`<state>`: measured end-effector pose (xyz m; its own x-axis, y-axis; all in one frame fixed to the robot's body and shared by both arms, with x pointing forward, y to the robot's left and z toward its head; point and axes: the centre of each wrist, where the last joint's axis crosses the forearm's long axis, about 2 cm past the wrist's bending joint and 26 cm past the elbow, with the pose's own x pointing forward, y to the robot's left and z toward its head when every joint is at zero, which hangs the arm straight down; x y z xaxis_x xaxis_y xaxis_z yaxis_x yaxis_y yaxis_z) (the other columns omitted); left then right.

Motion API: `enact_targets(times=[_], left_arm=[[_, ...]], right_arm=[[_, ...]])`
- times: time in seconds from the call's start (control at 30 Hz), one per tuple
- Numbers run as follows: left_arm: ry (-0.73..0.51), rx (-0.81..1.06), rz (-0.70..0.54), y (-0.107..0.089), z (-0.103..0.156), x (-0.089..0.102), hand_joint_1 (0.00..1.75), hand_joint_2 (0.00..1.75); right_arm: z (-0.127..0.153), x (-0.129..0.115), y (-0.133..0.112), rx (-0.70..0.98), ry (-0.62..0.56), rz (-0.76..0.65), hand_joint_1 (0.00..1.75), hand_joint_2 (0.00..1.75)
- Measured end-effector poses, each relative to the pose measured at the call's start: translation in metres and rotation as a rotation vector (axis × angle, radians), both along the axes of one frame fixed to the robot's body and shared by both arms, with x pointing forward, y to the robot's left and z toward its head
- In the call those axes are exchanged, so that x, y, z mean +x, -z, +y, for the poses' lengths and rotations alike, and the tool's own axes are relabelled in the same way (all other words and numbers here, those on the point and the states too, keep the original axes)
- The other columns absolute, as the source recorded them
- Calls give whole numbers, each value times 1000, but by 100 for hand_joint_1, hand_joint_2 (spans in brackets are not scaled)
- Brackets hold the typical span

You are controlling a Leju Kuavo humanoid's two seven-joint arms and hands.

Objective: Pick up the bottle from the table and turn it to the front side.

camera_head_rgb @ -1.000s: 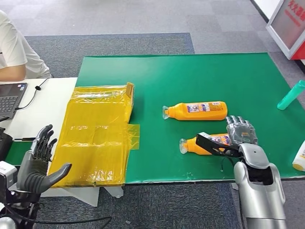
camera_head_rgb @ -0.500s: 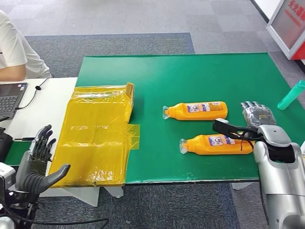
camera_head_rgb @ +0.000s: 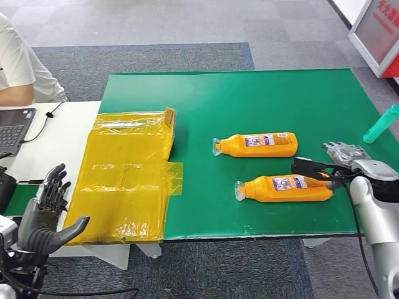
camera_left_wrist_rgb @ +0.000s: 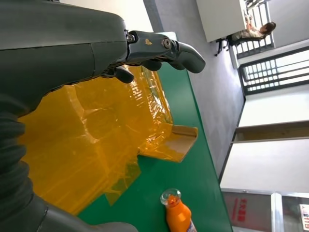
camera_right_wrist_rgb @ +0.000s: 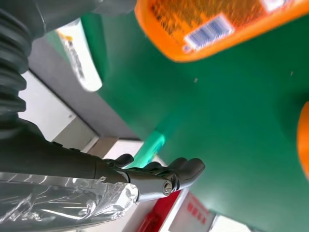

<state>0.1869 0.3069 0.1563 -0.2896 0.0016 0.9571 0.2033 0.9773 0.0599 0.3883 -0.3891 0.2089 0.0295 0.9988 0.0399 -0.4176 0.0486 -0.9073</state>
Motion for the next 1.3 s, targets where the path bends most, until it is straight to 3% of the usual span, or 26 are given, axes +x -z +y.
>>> enact_targets(times=[0.23, 0.67, 1.3], left_arm=[[7, 1, -3, 1, 2, 1, 0, 175], [11, 1, -1, 2, 2, 3, 0, 175], [59, -11, 10, 6, -7, 11, 0, 175]], right_arm=[[-12, -1, 8, 49, 9, 69, 0, 175], [-3, -7, 32, 44, 6, 151, 0, 175], [39, -10, 68, 33, -32, 159, 0, 175]])
